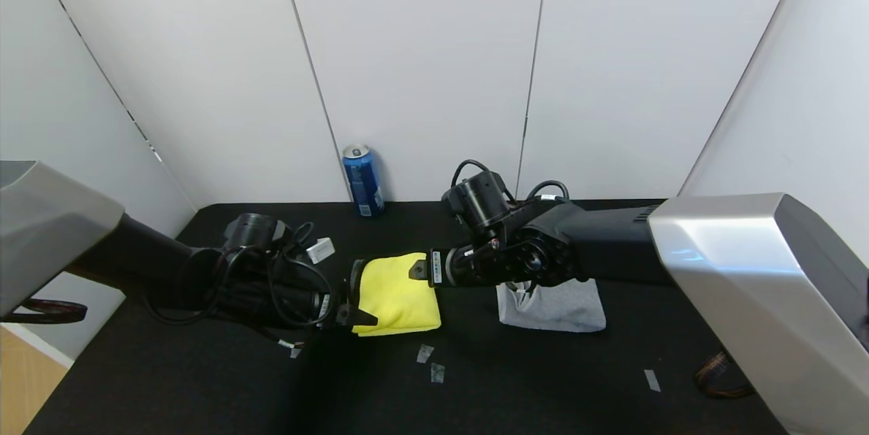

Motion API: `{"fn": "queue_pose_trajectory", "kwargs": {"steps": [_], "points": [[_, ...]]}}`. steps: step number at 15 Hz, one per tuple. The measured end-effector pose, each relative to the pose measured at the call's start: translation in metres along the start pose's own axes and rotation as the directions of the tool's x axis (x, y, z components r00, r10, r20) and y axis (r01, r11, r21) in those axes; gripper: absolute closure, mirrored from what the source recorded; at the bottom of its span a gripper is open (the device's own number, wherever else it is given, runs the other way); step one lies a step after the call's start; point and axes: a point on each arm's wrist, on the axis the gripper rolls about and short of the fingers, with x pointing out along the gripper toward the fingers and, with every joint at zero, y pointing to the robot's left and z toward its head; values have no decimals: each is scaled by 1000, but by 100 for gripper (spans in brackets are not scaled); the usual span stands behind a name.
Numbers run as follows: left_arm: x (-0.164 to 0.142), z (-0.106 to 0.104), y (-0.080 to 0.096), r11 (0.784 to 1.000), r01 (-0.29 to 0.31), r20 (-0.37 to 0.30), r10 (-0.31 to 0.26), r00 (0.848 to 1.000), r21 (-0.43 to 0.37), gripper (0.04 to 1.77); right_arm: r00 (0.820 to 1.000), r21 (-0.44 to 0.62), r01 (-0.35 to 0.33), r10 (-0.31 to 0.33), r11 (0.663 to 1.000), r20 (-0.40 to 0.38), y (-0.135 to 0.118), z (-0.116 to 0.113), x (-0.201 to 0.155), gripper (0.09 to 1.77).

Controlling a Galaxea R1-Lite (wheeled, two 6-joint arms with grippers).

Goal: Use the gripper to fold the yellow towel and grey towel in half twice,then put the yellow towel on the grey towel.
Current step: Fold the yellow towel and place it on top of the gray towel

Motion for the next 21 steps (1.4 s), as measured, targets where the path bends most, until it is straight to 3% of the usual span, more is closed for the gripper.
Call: {"fn": "queue_pose_trajectory", "kwargs": {"steps": [4, 10, 21], "points": [[9, 1, -3, 1000, 18, -9, -18, 1000, 4, 9, 1000, 0, 1, -1, 1000, -2, 0, -1, 1, 15], [9, 14, -8, 998, 57, 47, -57, 997, -16, 9, 1000, -2, 2, -2, 1000, -6, 1, -2, 1, 15], [24, 9, -3, 997, 65, 15, -65, 998, -48, 9, 1000, 0, 1, -1, 1000, -1, 0, -1, 2, 15]]}}
